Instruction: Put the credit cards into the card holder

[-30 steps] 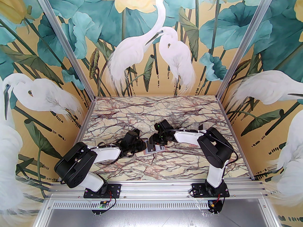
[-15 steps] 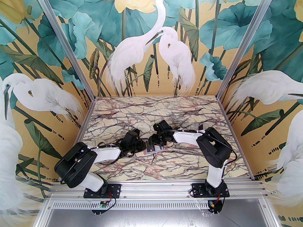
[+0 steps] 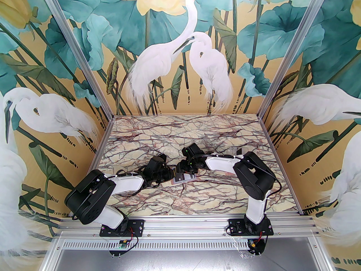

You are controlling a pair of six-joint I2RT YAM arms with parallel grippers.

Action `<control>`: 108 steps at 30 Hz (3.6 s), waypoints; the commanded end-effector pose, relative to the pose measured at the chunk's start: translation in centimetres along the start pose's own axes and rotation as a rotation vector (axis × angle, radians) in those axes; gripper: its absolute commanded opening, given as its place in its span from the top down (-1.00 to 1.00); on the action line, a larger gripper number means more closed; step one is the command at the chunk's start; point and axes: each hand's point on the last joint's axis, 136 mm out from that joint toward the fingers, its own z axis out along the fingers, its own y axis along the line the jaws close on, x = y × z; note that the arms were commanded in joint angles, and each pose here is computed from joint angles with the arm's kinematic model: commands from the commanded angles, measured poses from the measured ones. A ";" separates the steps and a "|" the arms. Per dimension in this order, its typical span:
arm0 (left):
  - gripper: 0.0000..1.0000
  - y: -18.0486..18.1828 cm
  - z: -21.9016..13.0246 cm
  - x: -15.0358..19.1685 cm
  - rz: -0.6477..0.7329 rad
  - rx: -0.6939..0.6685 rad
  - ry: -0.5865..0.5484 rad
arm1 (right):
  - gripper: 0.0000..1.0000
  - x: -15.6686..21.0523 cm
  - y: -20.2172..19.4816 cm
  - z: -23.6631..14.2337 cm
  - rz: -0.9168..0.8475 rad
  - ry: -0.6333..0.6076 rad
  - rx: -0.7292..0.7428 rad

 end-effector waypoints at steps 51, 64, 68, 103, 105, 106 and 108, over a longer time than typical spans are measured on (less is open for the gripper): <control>0.68 2.5 0.4 2.0 -0.029 -0.078 0.051 | 0.47 0.5 -0.1 0.2 -0.008 0.014 0.136; 0.66 2.1 0.2 1.8 -0.024 -0.062 0.041 | 0.42 0.7 0.0 0.2 -0.004 0.015 0.132; 0.53 1.3 -0.5 1.2 -0.015 -0.049 0.027 | 0.30 0.1 0.4 -1.0 -0.030 -0.015 0.153; -0.16 2.3 -2.9 2.0 -0.032 -0.072 -0.002 | 0.34 -0.5 -7.2 -7.7 -0.114 -0.071 0.635; -0.20 2.2 -2.8 2.0 -0.031 -0.070 -0.003 | 0.50 -0.5 -7.0 -7.7 -0.116 -0.074 0.630; -0.23 2.1 -2.8 1.9 -0.031 -0.068 0.000 | 0.56 -0.5 -7.0 -7.7 -0.116 -0.074 0.628; -0.27 1.8 -2.5 1.9 -0.030 -0.059 0.007 | 0.69 -0.5 -7.0 -7.6 -0.117 -0.072 0.626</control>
